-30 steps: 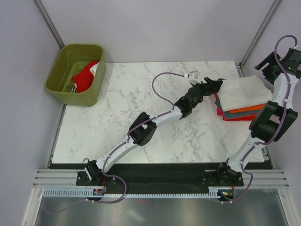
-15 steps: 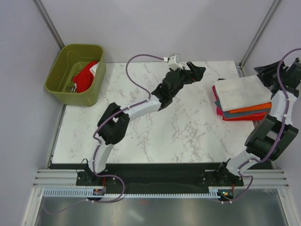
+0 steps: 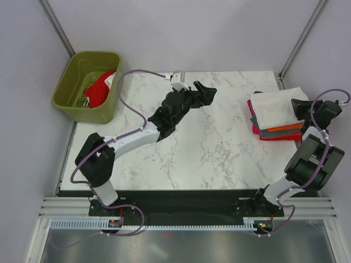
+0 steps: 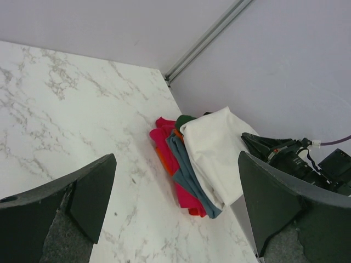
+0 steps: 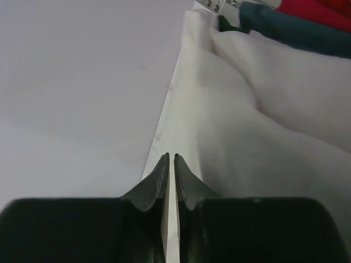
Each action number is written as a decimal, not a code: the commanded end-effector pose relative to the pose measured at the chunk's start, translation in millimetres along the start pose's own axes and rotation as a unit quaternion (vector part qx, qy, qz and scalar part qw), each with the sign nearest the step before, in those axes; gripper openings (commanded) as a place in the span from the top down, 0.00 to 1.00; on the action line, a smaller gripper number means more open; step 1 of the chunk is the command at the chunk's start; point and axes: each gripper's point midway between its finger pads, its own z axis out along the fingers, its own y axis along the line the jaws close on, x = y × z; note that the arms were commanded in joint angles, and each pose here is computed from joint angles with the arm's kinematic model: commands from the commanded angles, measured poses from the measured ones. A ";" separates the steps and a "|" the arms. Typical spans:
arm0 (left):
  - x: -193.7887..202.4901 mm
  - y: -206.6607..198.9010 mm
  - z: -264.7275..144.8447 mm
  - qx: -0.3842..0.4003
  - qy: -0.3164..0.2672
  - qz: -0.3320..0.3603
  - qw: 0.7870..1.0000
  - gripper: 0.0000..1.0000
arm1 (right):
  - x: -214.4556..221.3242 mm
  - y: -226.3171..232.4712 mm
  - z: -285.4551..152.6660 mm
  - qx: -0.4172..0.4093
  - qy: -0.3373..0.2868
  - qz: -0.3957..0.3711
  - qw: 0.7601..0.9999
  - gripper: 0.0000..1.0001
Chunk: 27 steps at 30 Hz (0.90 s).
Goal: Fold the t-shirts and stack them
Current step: Reset both grippers
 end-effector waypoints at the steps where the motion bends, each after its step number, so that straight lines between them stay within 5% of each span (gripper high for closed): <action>1: -16.4 -6.3 -17.9 0.009 -0.011 0.022 1.000 0.01 | -35.4 -10.0 -6.7 0.007 -0.074 0.032 0.997 0.87; 7: 4.4 9.9 -25.5 -0.010 0.022 0.023 0.999 0.00 | -27.2 -22.7 -10.2 0.023 -0.070 0.040 0.996 0.87; 15: 15.7 20.6 -51.9 -0.019 0.056 0.033 0.998 0.00 | -31.6 102.3 -45.2 -0.032 -0.090 -0.099 0.991 0.71; 20: -8.1 25.9 -93.3 -0.048 0.055 0.049 0.996 0.00 | 26.7 136.1 -57.8 -0.058 -0.022 -0.162 0.985 0.69; 27: -17.8 54.8 -156.3 -0.106 0.078 0.083 0.988 0.00 | 144.0 150.2 -89.9 -0.084 0.086 -0.316 0.941 0.60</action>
